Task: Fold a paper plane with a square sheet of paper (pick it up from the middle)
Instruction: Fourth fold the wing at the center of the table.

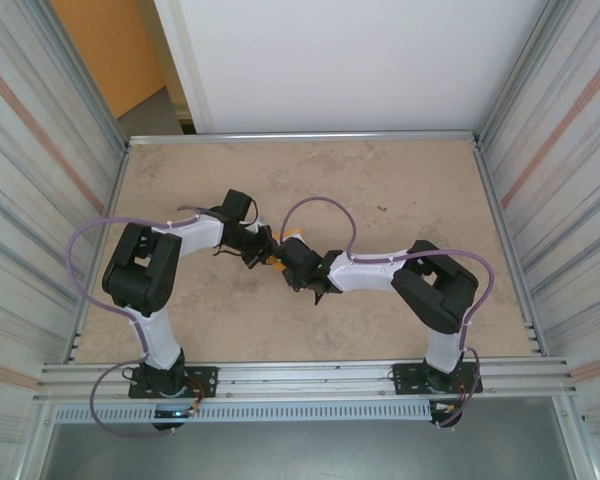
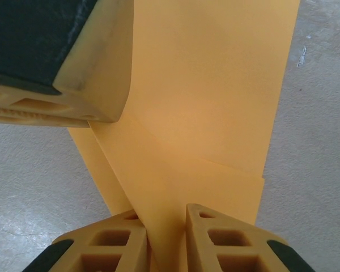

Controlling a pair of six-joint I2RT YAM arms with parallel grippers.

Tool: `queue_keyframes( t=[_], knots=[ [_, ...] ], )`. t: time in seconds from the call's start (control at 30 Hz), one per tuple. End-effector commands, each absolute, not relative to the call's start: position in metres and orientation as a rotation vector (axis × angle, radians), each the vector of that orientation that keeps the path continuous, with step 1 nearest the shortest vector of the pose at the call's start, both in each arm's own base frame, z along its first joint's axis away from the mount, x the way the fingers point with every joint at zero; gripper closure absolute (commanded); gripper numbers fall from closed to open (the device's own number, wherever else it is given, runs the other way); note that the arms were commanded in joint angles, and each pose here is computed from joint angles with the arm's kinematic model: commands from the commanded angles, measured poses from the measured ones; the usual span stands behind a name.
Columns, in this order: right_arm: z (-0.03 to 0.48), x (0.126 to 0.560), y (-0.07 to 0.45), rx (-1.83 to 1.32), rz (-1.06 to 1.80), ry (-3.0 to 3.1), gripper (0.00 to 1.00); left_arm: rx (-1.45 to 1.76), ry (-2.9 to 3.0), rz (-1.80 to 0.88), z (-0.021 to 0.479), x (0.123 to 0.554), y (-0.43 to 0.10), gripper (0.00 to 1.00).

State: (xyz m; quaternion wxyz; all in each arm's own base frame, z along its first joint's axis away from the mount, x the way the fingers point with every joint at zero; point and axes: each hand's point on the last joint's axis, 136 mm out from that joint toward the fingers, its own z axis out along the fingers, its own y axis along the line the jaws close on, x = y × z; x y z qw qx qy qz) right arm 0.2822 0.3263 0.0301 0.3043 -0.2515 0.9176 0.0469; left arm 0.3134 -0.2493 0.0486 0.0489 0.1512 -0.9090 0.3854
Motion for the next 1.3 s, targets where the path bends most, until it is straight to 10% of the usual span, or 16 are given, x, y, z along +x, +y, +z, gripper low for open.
queue_keyframes(
  t=[0.0, 0.37, 1.27],
  knots=[
    [0.032, 0.288, 0.326, -0.656, 0.106, 2.422, 0.82, 0.438, -2.767, 1.184, 0.059, 0.314, -0.252, 0.93],
    [0.03, 0.278, 0.329, -0.569, 0.457, 2.508, 0.92, 0.559, -2.84, 1.273, 0.084, 0.338, -0.215, 0.66],
    [0.041, 0.278, 0.318, -0.249, 1.144, 2.52, 0.97, 0.323, -2.86, 1.431, 0.057, 0.315, -0.253, 0.56]
  ],
)
